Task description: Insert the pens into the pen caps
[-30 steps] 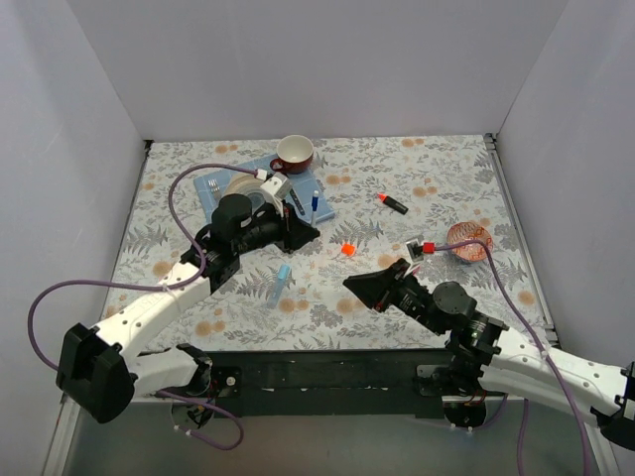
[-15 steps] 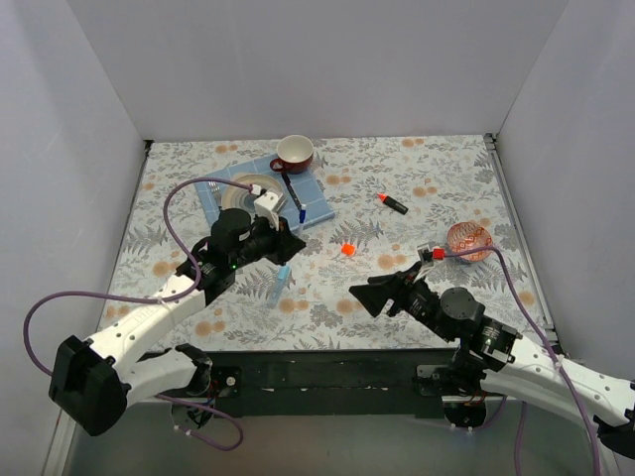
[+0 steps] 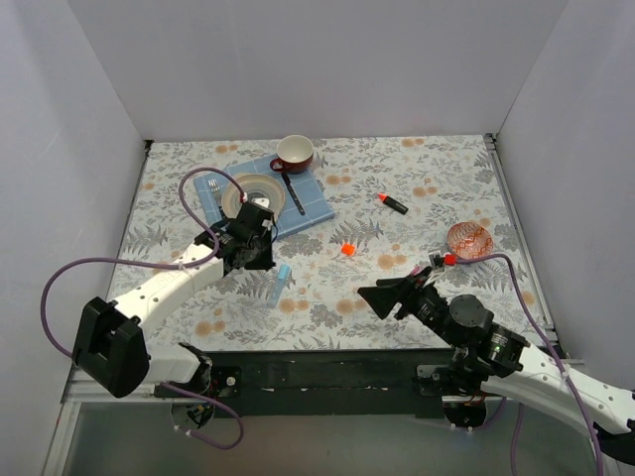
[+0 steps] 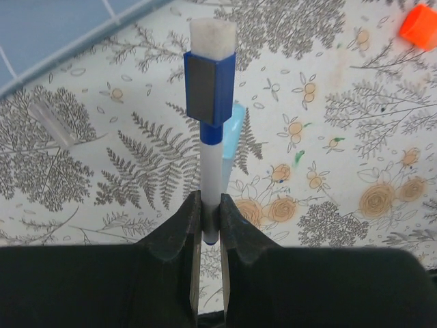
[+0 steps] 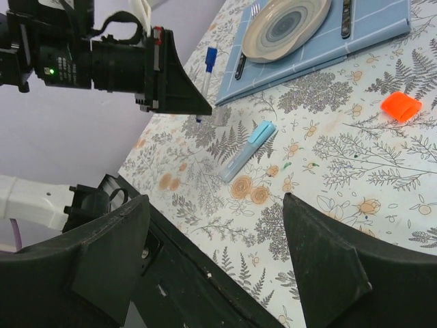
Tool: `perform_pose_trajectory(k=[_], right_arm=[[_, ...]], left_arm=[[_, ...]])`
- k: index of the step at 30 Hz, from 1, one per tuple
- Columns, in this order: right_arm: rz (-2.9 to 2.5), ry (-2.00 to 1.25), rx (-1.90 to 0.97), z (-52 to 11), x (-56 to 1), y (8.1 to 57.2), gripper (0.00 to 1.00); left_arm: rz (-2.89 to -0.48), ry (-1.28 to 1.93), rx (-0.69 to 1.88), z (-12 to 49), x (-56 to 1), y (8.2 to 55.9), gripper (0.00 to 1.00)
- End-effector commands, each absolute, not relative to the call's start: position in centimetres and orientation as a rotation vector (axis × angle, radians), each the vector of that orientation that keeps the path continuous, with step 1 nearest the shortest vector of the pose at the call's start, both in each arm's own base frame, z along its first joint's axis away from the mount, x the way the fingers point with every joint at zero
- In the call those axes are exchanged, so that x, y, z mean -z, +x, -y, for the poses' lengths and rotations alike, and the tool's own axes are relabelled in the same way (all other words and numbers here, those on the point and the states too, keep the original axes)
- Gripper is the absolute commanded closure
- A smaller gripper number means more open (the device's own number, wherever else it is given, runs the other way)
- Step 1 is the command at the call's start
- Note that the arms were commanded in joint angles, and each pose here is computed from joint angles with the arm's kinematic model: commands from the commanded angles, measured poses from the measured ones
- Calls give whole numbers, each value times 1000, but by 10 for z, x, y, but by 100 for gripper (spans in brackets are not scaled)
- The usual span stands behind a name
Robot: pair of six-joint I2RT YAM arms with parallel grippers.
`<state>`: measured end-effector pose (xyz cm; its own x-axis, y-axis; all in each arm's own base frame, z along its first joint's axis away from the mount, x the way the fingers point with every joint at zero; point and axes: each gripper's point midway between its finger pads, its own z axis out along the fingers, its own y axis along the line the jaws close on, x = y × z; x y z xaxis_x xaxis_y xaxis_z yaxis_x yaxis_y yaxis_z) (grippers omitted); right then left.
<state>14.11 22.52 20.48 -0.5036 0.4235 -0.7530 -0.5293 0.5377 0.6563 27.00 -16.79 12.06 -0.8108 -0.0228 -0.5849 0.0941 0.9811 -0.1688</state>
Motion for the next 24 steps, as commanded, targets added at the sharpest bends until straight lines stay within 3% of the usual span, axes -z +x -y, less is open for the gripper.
perform_pose_trajectory(k=[1,5,17,24], right_arm=[[-1697,-52,-1156,-217,-220,144,15],[-1677,-43,-1167,-213,-224,143,15],[-1648,-26,-1203,-208,-235,139,15],[-1673,-30,-1192,-204,-230,137,15]], left_arm=[[-2676,-19,180,155,-96,241,92],[-2836,-46,85,149,-62,223,100],[-2958,-54,16,151,-29,206,99],[-2991,-40,75,162,-20,194,94]])
